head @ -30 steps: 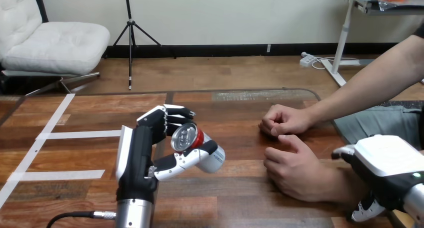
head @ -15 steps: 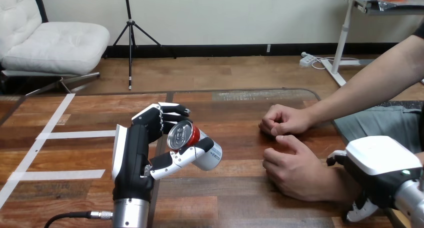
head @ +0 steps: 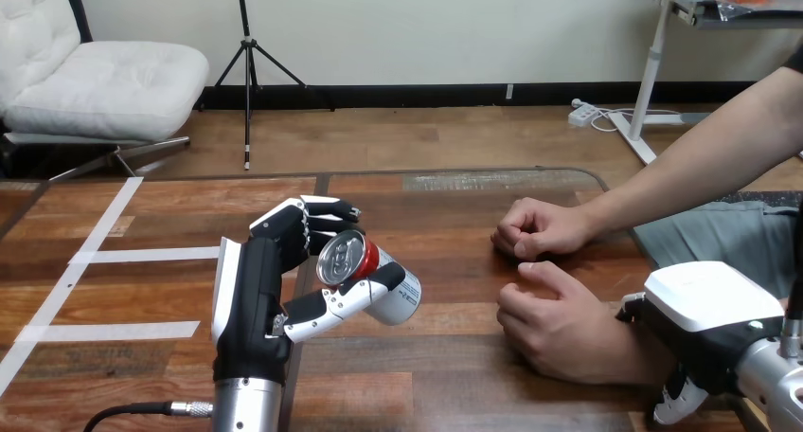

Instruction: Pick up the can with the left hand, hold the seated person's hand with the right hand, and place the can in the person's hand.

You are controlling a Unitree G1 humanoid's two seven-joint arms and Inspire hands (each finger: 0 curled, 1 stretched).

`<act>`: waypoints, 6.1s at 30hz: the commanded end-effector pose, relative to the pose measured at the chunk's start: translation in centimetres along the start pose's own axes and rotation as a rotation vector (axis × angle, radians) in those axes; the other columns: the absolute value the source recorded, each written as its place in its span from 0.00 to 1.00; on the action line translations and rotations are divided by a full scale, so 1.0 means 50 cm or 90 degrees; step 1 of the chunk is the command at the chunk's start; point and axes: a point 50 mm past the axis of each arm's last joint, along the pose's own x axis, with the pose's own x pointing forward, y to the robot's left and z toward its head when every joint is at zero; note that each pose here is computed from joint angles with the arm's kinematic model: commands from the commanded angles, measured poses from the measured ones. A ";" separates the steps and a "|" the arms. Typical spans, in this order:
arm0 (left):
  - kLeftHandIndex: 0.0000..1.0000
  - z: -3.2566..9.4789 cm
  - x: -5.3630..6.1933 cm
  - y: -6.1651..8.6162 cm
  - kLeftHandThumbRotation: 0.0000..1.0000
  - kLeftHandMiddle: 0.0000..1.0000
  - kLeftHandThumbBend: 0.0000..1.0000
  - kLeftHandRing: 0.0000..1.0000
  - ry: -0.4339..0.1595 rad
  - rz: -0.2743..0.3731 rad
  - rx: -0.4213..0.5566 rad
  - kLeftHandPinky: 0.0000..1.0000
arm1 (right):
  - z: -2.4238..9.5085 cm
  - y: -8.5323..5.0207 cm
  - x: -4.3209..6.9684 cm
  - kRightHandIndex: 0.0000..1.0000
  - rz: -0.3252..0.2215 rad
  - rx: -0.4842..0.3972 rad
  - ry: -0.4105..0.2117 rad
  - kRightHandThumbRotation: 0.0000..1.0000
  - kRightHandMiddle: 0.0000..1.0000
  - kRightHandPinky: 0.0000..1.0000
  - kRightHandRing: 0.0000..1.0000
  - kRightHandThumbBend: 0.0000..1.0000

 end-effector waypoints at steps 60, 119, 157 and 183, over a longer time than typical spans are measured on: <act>0.52 0.046 0.028 0.017 0.00 0.47 0.70 0.42 -0.085 0.028 -0.006 0.41 | 0.019 -0.027 0.024 0.55 -0.041 0.003 0.000 0.00 0.36 0.16 0.25 0.68; 0.51 0.047 0.028 0.017 0.00 0.47 0.71 0.42 -0.084 0.026 -0.001 0.40 | 0.022 -0.060 0.005 0.49 -0.122 0.050 -0.021 0.00 0.39 0.20 0.30 0.71; 0.52 0.053 0.043 -0.003 0.00 0.47 0.72 0.43 -0.095 -0.001 -0.024 0.41 | 0.109 -0.193 -0.070 0.50 -0.250 -0.016 -0.114 0.00 0.38 0.20 0.27 0.89; 0.52 0.054 0.046 -0.003 0.00 0.47 0.72 0.43 -0.098 -0.007 -0.015 0.41 | 0.158 -0.228 -0.094 0.49 -0.296 -0.081 -0.192 0.00 0.40 0.29 0.33 0.96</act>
